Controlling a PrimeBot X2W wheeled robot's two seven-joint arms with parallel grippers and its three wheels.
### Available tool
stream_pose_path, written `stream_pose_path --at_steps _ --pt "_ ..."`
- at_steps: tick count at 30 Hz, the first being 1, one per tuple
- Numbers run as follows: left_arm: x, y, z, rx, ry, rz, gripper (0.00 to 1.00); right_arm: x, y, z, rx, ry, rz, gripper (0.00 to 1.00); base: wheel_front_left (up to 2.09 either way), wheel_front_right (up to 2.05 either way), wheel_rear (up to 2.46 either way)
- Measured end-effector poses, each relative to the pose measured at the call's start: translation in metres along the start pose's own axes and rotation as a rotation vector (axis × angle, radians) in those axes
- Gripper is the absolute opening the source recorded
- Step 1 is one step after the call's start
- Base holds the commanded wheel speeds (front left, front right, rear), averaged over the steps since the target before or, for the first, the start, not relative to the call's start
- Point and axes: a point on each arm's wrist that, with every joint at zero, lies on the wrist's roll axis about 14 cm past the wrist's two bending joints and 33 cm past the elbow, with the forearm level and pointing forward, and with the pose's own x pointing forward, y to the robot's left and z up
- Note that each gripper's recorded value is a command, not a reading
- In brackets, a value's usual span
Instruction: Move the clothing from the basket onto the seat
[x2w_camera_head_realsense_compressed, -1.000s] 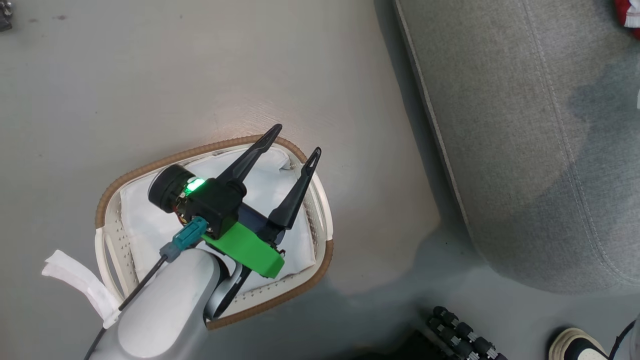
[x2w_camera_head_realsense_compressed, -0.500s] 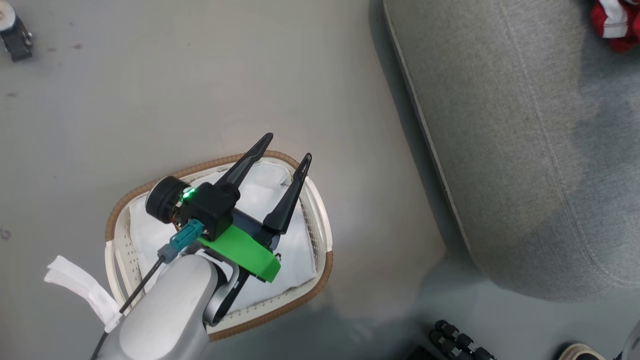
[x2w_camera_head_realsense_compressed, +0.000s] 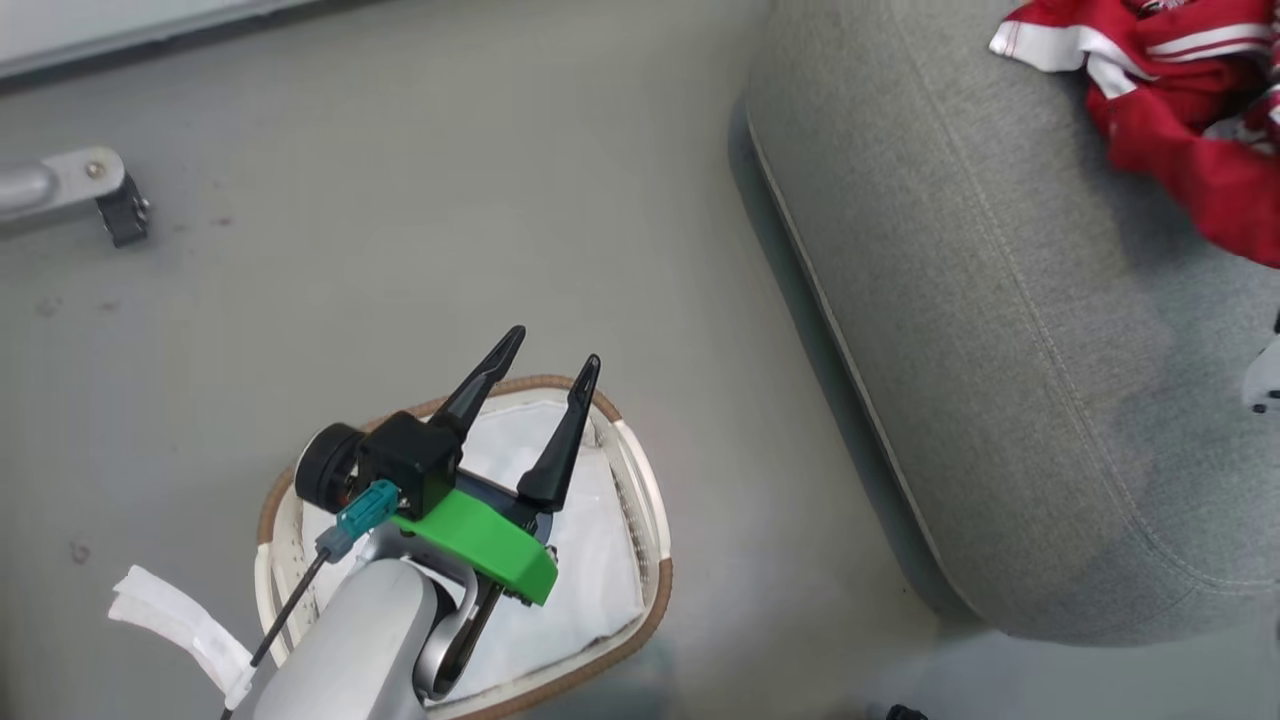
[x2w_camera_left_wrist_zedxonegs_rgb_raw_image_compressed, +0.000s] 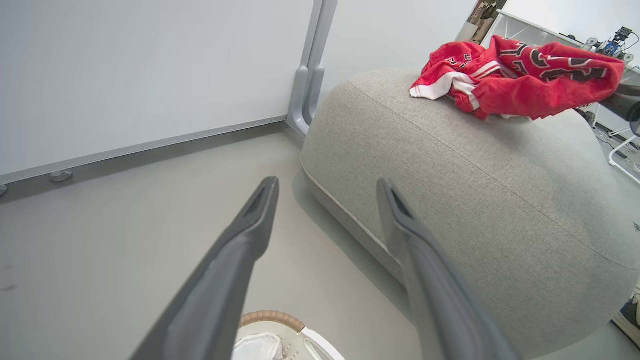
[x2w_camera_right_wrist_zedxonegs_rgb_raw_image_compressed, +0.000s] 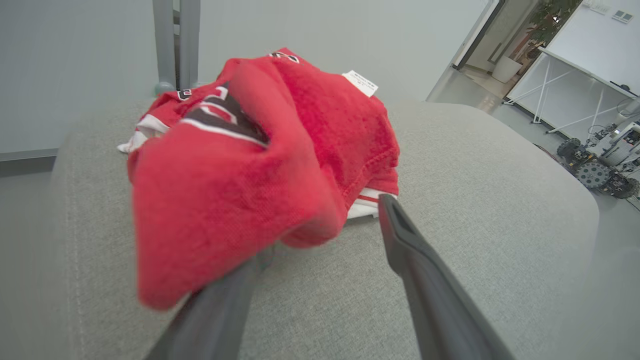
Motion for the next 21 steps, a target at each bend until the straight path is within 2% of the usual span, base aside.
stream_pose_path --at_steps 6,12,15,21 --pt "-0.01 -0.007 0.017 0.019 -0.032 0.028 1.0 -0.012 0.02 0.029 0.031 -0.088 0.074 1.0 0.0 0.0 0.0" --pt "-0.023 -0.009 0.032 0.039 -0.065 0.072 1.0 -0.026 0.06 0.058 0.095 -0.174 0.182 1.0 0.0 0.0 0.0" --pt "-0.033 -0.003 0.04 0.071 -0.079 0.106 1.0 -0.032 0.087 0.07 0.109 -0.206 0.261 1.0 0.0 0.0 0.0" --pt "-0.065 0.034 0.059 0.113 -0.127 0.267 1.0 -0.049 0.137 0.089 0.165 -0.253 0.408 1.0 0.0 0.0 0.0"
